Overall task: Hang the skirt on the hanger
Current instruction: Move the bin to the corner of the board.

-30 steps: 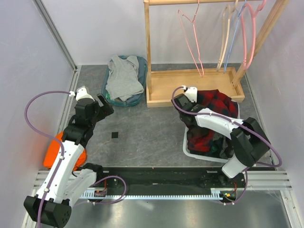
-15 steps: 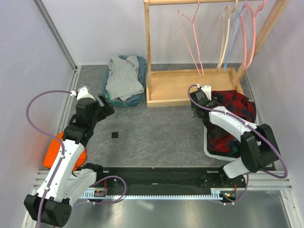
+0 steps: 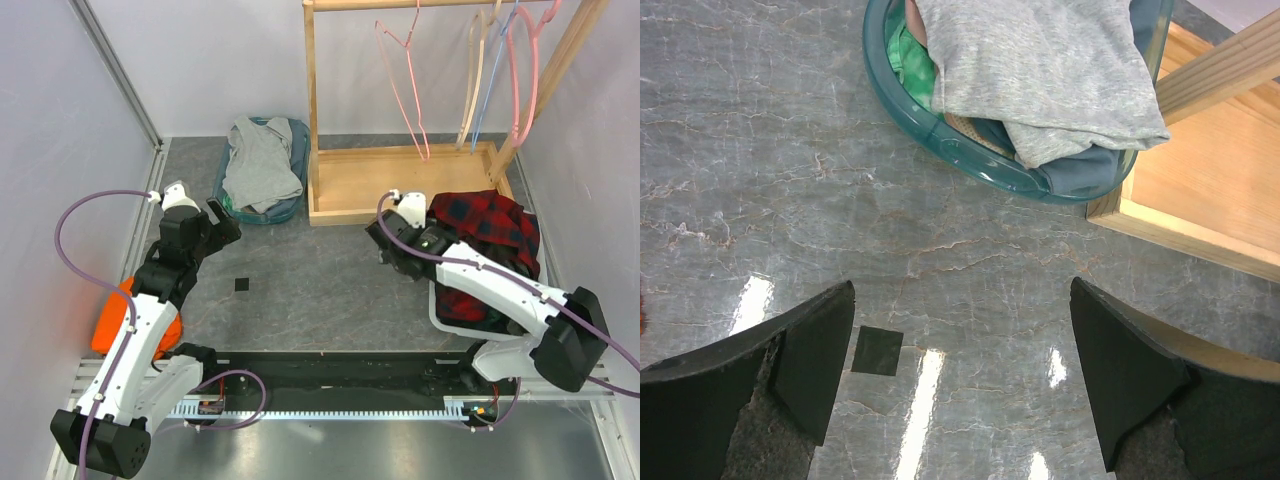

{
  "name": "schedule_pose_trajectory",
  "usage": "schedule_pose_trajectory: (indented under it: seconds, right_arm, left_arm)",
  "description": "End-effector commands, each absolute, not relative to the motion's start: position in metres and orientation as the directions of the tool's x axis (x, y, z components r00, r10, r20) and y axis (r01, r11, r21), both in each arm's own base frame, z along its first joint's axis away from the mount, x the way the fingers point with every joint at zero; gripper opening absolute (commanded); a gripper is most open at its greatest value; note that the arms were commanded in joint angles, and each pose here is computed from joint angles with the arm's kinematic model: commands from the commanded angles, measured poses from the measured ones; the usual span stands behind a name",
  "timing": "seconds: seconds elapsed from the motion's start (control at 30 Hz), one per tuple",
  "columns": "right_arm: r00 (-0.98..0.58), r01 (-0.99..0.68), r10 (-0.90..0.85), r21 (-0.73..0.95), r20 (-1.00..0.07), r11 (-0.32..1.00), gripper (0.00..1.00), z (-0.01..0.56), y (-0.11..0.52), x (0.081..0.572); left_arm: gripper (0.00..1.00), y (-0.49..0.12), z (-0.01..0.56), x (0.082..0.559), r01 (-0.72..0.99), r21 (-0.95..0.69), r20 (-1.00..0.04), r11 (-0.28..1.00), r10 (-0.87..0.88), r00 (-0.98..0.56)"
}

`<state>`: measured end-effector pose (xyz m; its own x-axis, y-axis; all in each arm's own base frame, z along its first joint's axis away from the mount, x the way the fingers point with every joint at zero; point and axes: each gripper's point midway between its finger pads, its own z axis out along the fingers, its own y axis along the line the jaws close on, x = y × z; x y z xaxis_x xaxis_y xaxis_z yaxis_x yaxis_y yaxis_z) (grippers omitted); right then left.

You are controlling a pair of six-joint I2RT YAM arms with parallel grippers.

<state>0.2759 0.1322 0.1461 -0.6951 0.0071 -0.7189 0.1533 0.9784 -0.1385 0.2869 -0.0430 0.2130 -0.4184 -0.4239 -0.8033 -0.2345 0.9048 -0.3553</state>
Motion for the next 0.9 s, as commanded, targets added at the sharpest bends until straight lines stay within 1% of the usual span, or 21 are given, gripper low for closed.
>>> schedule_pose_trajectory:
  seconds: [0.0,0.1,0.13,0.2,0.23,0.27,0.3,0.4,0.6,0.73,0.87]
  right_arm:
    - [-0.7,0.136,0.032,-0.089,-0.714,0.987,0.76,0.129,0.155,0.252]
    - [-0.728,0.137,0.036,-0.093,-0.685,0.986,0.65,0.105,0.159,0.246]
    - [-0.733,0.146,0.04,-0.1,-0.679,0.984,0.57,0.099,0.157,0.244]
    - [-0.736,0.183,0.048,-0.129,-0.676,0.975,0.49,0.085,0.148,0.241]
    - [-0.735,0.196,0.051,-0.14,-0.676,0.971,0.42,0.082,0.144,0.24]
    - [-0.734,0.217,0.054,-0.158,-0.677,0.963,0.39,0.076,0.136,0.238]
    - [-0.732,0.248,0.075,-0.163,-0.677,0.955,0.32,0.073,0.128,0.239]
    - [-0.728,0.317,0.123,-0.172,-0.675,0.933,0.23,0.065,0.103,0.24]
    - [-0.694,0.423,0.202,-0.164,-0.691,0.891,0.16,0.07,0.054,0.243]
    - [-0.676,0.47,0.262,-0.129,-0.689,0.873,0.13,0.073,0.039,0.246]
    - [-0.671,0.501,0.29,-0.13,-0.682,0.855,0.11,0.075,0.026,0.25]
  left_arm:
    - [0.94,-0.047,0.233,0.292,-0.207,-0.387,-0.814,0.899,-0.438,-0.381]
    - [0.94,-0.049,0.233,0.293,-0.201,-0.39,-0.812,0.898,-0.439,-0.386]
    - [0.94,-0.049,0.233,0.293,-0.2,-0.389,-0.812,0.899,-0.437,-0.386]
    - [0.94,-0.049,0.234,0.293,-0.199,-0.389,-0.814,0.899,-0.437,-0.382]
    - [0.94,-0.048,0.234,0.293,-0.201,-0.389,-0.814,0.899,-0.437,-0.381]
    - [0.94,-0.049,0.234,0.293,-0.2,-0.388,-0.814,0.9,-0.437,-0.383]
    - [0.94,-0.048,0.234,0.293,-0.2,-0.389,-0.814,0.899,-0.437,-0.383]
    - [0.94,-0.05,0.234,0.294,-0.195,-0.391,-0.812,0.899,-0.437,-0.386]
    - [0.94,-0.051,0.232,0.293,-0.193,-0.391,-0.811,0.9,-0.436,-0.391]
    - [0.94,-0.05,0.23,0.293,-0.195,-0.39,-0.809,0.9,-0.436,-0.394]
    - [0.94,-0.05,0.23,0.292,-0.194,-0.388,-0.811,0.901,-0.434,-0.393]
